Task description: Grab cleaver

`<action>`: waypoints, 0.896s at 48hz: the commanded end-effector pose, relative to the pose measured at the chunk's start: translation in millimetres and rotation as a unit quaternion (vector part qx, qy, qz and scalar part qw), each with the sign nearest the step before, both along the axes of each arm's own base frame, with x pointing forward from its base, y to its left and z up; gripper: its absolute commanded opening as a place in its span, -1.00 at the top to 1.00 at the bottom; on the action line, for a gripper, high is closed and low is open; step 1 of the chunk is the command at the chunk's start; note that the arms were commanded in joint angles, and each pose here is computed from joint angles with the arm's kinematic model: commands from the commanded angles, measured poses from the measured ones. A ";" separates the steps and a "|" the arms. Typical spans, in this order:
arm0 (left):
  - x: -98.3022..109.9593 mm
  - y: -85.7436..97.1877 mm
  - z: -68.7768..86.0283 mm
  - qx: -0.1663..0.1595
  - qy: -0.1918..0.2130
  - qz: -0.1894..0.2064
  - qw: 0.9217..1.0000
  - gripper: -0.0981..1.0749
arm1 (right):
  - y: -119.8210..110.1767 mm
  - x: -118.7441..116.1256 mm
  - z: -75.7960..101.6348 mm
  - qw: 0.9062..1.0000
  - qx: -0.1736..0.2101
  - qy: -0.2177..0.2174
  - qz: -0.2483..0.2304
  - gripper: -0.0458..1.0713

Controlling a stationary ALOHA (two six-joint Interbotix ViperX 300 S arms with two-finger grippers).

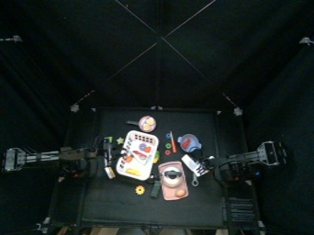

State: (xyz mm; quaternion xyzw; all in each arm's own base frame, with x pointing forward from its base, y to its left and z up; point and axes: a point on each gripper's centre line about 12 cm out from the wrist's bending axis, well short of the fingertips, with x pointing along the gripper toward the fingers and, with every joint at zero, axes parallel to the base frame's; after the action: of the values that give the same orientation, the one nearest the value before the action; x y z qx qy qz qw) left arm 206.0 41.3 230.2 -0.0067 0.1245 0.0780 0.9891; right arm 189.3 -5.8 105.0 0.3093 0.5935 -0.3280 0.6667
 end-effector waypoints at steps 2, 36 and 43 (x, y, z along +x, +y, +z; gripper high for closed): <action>2.0 -0.1 5.0 0.001 -0.007 -0.002 1.000 -0.42 | 0.3 2.0 -0.7 1.000 0.000 0.002 0.002 -0.51; 1.4 -0.2 3.2 -0.001 -0.005 -0.001 1.000 -0.42 | 10.1 18.5 28.0 0.998 0.000 -0.053 0.028 0.00; 1.6 -0.2 3.8 0.000 -0.006 -0.001 1.000 -0.42 | 10.1 23.4 46.5 0.995 -0.007 -0.089 0.034 0.05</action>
State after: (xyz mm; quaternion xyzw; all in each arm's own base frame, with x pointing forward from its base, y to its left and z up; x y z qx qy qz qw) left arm 205.4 41.2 228.4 -0.0071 0.1267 0.0780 0.9888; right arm 205.6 3.8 135.2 0.3066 0.5641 -0.2915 0.7091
